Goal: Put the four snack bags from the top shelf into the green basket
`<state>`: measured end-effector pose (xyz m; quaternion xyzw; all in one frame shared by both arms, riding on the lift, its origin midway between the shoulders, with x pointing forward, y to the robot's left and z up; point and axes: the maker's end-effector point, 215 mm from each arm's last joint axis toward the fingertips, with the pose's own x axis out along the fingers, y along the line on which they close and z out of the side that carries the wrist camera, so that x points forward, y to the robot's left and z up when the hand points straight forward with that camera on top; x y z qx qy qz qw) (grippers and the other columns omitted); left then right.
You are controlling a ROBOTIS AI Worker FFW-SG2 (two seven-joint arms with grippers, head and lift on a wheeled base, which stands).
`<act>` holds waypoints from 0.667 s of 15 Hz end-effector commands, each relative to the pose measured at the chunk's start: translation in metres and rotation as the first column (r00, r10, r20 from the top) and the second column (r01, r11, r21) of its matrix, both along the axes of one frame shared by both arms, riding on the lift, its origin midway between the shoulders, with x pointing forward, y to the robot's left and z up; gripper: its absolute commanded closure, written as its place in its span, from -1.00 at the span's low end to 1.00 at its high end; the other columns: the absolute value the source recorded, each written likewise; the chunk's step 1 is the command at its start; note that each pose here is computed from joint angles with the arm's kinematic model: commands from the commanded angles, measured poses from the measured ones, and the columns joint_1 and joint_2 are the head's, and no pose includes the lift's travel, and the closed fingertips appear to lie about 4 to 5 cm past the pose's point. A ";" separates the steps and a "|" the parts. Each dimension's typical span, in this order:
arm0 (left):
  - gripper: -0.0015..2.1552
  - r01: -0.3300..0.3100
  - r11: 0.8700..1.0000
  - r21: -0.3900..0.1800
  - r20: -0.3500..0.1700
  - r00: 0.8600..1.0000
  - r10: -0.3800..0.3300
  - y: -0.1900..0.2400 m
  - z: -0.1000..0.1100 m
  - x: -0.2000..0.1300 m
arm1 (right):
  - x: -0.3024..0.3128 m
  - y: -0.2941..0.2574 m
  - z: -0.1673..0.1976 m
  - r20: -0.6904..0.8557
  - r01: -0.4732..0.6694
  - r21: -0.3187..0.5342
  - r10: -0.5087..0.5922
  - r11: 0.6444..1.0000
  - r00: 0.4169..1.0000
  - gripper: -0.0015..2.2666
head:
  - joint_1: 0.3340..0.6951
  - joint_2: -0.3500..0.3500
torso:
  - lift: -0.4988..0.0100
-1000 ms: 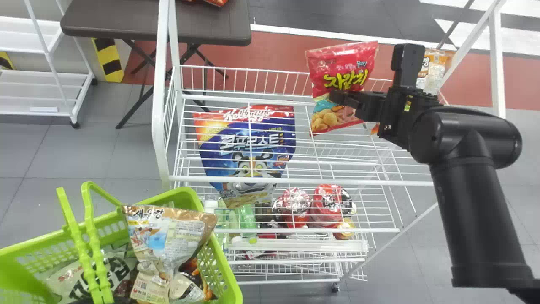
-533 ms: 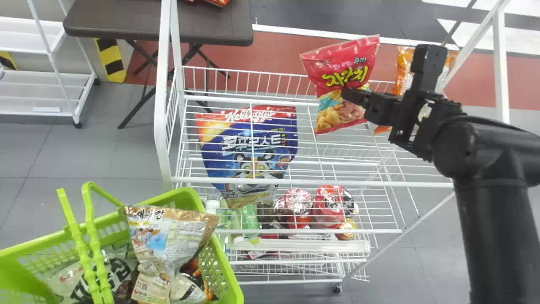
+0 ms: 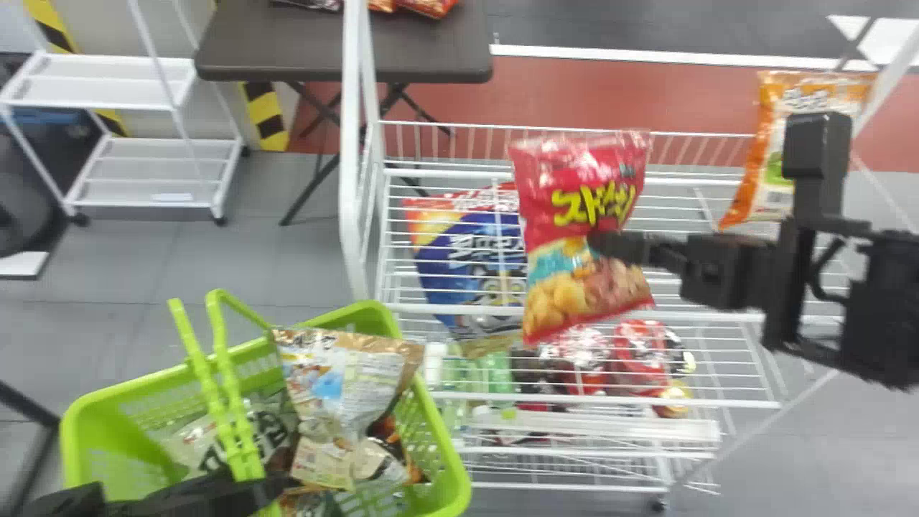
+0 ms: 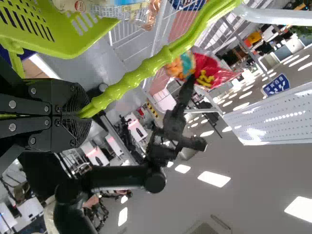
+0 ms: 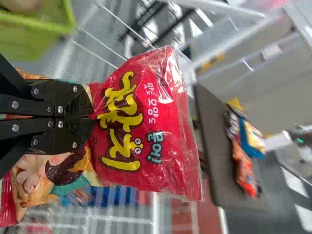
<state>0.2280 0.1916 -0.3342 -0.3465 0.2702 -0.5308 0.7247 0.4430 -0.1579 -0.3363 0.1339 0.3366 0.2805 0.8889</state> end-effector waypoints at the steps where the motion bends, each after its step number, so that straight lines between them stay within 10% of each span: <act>1: 0.99 0.009 1.000 -0.006 0.010 1.000 -0.009 -0.001 0.006 -0.002 | -0.056 0.043 -0.017 -0.114 -0.134 0.034 0.137 0.990 0.984 0.98 | 1.00 0.10 | 0.94; 10: 0.99 0.062 0.998 -0.001 0.018 0.998 -0.062 -0.024 0.029 -0.028 | -0.146 0.220 -0.028 -0.197 -0.498 0.131 0.515 0.857 0.834 0.98 | 1.00 1.00 | 0.94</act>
